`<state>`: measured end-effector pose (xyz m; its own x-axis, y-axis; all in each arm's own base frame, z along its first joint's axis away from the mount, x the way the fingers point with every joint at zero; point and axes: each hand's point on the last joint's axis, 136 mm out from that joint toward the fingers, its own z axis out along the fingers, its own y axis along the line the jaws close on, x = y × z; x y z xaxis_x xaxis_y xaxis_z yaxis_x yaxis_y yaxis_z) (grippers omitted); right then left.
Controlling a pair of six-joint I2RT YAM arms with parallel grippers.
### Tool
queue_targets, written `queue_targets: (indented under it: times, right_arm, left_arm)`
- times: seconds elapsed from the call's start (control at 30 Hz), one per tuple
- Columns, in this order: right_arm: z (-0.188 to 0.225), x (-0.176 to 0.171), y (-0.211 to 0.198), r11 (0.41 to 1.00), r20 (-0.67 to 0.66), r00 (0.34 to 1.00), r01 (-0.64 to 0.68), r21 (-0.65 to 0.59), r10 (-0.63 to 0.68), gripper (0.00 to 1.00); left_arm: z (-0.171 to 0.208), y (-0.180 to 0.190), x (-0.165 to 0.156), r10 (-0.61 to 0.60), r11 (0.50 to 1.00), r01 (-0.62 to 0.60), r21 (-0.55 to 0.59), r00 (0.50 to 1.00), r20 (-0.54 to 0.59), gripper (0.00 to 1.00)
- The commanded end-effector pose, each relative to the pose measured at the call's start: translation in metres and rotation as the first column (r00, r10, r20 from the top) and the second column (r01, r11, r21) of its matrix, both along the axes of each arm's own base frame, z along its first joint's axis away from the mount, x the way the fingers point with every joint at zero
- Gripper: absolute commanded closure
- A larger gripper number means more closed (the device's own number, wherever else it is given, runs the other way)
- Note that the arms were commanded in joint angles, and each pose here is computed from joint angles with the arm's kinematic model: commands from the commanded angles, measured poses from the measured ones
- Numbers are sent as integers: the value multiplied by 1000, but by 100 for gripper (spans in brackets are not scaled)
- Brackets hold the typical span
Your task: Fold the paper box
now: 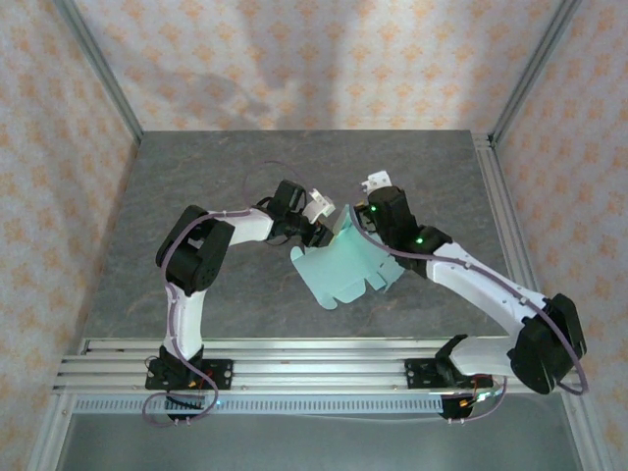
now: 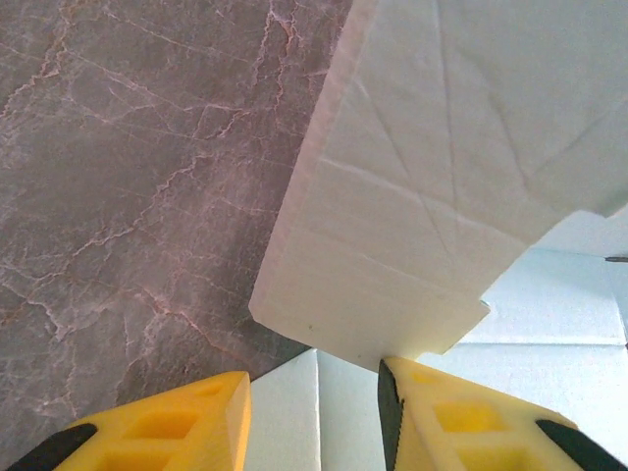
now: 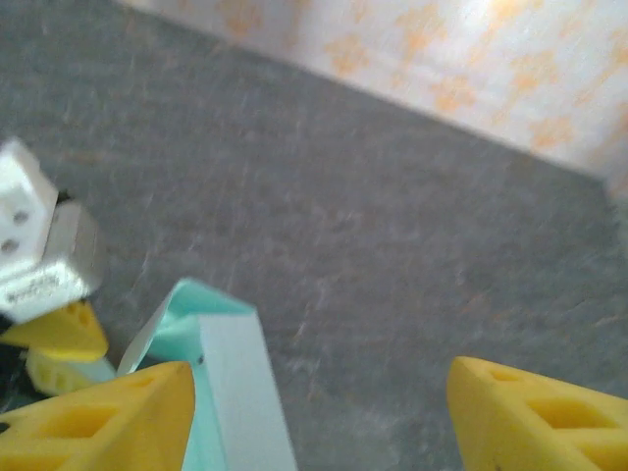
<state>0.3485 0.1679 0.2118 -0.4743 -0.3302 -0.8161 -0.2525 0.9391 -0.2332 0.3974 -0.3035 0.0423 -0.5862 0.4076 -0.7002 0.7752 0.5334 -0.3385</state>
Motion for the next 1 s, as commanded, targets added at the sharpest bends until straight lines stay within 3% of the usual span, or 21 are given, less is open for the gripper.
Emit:
queue_targets:
  times: [0.0, 0.2, 0.6, 0.97]
  right_arm:
    - [-37, -16, -2, 999, -190, 982, -19, -27, 14, 35]
    - [-61, -20, -6, 990, -269, 963, -59, -129, 22, 36]
    - [-81, -12, -13, 949, -301, 954, -96, -301, 1, 51]
    - [-87, -9, -6, 844, -243, 970, -111, -525, -24, 73]
  left_arm:
    - [5, -7, 2, -12, 1000, 12, -11, 1000, 4, 60]
    - [5, -8, 2, -14, 1000, 14, -13, 1000, 1, 60]
    - [3, -8, 2, -15, 1000, 15, -12, 1000, -5, 60]
    - [2, -9, 2, -17, 1000, 17, -13, 1000, -8, 60]
